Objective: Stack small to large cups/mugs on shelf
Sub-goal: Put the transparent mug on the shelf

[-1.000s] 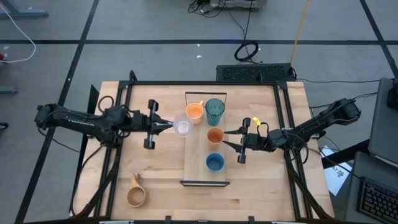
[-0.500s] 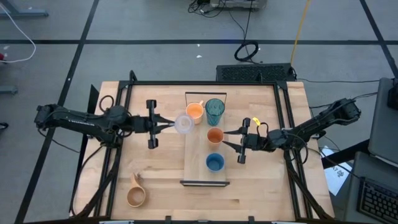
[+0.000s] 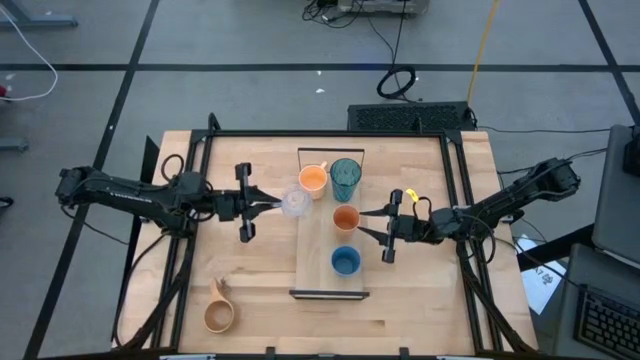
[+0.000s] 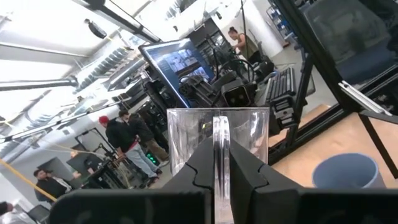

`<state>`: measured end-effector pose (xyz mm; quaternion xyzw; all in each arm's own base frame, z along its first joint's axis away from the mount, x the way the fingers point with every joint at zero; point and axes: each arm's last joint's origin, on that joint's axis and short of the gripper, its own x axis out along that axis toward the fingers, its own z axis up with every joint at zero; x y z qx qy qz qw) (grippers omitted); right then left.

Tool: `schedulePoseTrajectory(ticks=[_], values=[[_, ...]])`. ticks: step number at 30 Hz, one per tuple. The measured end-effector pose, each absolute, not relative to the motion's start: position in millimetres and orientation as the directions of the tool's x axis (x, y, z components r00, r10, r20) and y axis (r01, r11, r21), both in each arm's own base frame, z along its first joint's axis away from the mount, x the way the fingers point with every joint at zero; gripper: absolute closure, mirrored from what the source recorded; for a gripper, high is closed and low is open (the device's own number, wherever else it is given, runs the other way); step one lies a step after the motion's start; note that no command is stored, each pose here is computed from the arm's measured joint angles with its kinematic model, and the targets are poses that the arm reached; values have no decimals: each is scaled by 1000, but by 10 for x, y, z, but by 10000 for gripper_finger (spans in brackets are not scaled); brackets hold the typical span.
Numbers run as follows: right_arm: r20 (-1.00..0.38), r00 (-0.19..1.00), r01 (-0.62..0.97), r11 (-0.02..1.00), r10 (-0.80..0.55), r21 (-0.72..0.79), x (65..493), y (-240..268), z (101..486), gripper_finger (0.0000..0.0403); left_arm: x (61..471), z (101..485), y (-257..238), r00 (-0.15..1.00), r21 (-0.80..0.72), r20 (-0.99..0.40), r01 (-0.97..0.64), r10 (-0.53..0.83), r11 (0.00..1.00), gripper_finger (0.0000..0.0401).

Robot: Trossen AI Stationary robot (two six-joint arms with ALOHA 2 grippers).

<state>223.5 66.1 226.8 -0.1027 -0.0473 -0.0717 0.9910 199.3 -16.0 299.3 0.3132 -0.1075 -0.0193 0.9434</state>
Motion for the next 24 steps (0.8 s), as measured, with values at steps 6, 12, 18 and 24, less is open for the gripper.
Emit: schedulePoseTrajectory(ticks=[6, 12, 18, 24], values=[[105, 986, 150, 970, -132, -193, 2236, 661, 2264, 251, 1993, 2992, -165, 976, 580, 190, -24, -106, 814, 372], [92, 987, 148, 969, -131, -198, 2237, 662, 2251, 251, 1990, 2990, -196, 975, 555, 187, -4, -121, 832, 386], [93, 987, 147, 971, -131, -191, 2237, 662, 2251, 251, 1986, 3007, -194, 972, 416, 204, 18, -113, 909, 379], [92, 987, 147, 971, -131, -190, 2238, 662, 2252, 251, 1983, 3027, -184, 971, 259, 224, 20, -80, 966, 386]])
